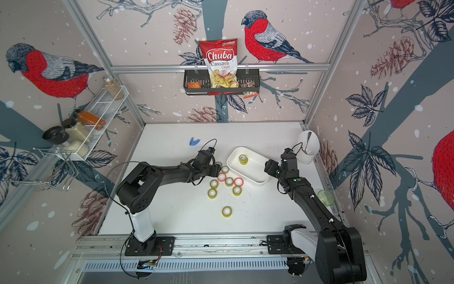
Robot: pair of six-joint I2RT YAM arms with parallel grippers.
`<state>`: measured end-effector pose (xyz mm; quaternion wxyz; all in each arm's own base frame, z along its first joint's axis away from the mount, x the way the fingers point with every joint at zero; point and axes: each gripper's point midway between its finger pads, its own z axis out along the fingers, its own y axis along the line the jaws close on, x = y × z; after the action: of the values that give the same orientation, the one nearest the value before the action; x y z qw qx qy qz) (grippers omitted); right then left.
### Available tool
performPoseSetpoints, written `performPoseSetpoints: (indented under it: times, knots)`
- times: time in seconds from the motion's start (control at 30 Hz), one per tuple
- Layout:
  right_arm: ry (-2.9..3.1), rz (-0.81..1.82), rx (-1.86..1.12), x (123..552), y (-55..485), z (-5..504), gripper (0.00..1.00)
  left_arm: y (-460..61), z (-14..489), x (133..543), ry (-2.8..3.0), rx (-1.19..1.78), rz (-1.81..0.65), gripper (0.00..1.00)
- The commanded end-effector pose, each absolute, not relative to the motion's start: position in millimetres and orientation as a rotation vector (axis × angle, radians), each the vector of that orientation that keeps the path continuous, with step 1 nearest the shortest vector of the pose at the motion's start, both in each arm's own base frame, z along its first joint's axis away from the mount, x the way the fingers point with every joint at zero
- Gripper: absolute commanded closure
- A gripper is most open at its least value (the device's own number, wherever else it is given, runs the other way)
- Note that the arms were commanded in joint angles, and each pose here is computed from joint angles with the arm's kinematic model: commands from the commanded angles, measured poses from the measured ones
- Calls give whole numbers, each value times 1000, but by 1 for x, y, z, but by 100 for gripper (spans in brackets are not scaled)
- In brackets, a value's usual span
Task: Put the transparent tape into the storage box
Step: Pick up the tape from the center of the board.
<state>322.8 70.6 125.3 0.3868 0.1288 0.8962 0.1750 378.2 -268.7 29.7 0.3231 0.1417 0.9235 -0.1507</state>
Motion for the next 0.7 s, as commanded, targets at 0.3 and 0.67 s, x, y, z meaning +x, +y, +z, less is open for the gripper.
performPoseSetpoints:
  times: [0.3, 0.67]
  knots:
    - [2272, 440, 320, 325, 69, 127, 25, -275, 20, 389, 2387, 401, -425, 34]
    - [2272, 454, 319, 326, 70, 127, 26, -275, 19, 393, 2366, 412, -402, 44]
